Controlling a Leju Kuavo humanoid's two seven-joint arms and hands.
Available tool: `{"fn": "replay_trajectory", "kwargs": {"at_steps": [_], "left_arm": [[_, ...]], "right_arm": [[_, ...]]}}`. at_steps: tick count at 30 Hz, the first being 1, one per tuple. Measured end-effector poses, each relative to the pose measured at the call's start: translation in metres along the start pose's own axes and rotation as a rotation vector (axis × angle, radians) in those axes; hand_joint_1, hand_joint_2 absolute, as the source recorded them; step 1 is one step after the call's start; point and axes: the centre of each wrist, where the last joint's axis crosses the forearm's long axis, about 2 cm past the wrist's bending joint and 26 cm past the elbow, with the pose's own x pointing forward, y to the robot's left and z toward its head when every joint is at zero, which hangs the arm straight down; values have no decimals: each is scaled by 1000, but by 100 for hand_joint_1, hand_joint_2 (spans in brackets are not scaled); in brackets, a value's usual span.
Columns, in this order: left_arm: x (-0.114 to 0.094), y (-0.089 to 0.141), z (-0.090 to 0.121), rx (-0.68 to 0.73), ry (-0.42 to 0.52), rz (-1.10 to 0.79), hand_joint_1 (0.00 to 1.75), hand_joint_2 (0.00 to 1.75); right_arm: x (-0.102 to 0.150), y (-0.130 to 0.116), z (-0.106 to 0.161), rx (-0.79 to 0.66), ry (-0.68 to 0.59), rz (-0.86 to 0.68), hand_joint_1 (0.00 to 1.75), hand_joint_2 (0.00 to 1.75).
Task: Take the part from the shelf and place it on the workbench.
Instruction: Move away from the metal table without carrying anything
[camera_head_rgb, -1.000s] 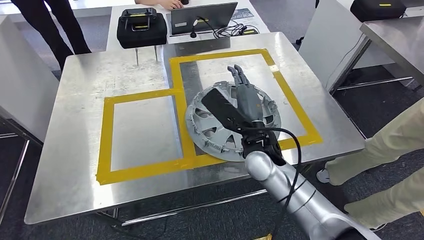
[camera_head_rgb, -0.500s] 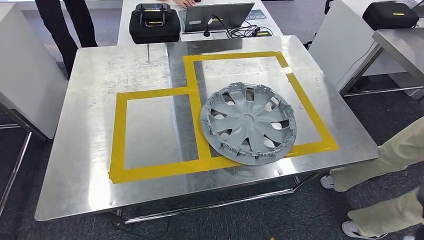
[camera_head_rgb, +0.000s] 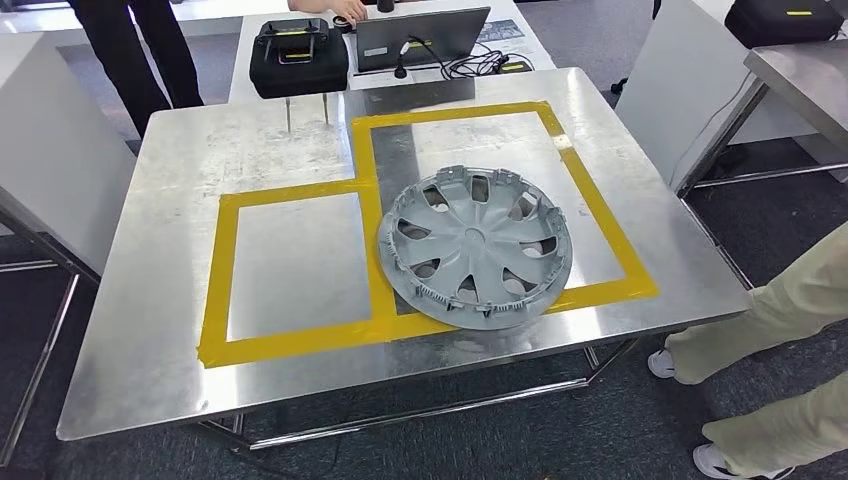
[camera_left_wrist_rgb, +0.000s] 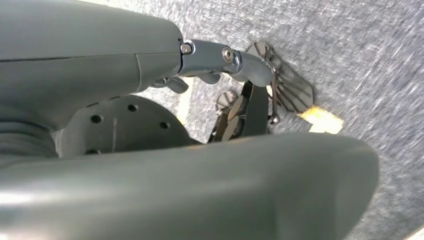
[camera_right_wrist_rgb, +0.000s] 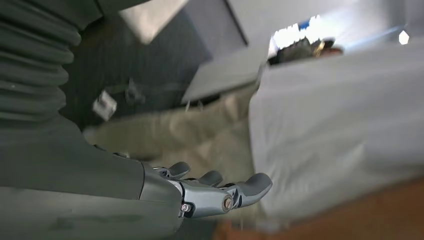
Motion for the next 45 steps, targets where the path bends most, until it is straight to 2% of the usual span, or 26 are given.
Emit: {"fn": "replay_trajectory", "kwargs": {"at_steps": [2, 4, 6, 8, 10, 11, 12, 15, 16, 18, 21, 29, 36, 45], "left_arm": [[0, -2, 0, -11, 10, 2, 0, 0], [-1, -4, 0, -15, 20, -4, 0, 0], [0, -6, 0, -20, 25, -19, 0, 0], [3, -7, 0, -23, 26, -41, 0, 0], [6, -8, -1, -15, 28, -57, 0, 0], [6, -8, -1, -7, 31, -62, 0, 0], [6, -8, -1, 1, 37, -67, 0, 0], [7, -6, -1, 22, 57, -104, 0, 0], [7, -5, -1, 25, 59, -118, 0, 0], [7, -6, -1, 26, 55, -137, 0, 0], [7, -5, -1, 25, 36, -158, 0, 0], [6, -13, -1, 67, 1, -210, 0, 0], [2, -14, 0, 75, 4, -232, 0, 0], [2, -16, 0, 76, 16, -246, 0, 0]], "right_arm": [[-32, -18, 13, -69, 57, 95, 0, 0], [-76, -31, 32, -187, 193, 193, 0, 0], [-125, -33, 59, -311, 457, 330, 0, 0], [-167, -20, 99, -324, 872, 471, 0, 0], [-197, 1, 137, -282, 1257, 548, 0, 87], [-207, 11, 152, -271, 1387, 554, 0, 131], [-215, 20, 166, -262, 1485, 547, 0, 131], [-233, 43, 211, -171, 1706, 515, 0, 0], [-237, 50, 226, -133, 1756, 504, 0, 0], [-242, 59, 249, -87, 1799, 481, 0, 0], [-244, 64, 270, -71, 1784, 459, 0, 0], [-245, 69, 297, -88, 1745, 457, 0, 0], [-244, 68, 309, -123, 1765, 475, 0, 0], [-243, 61, 312, -179, 1726, 496, 0, 0]]}}
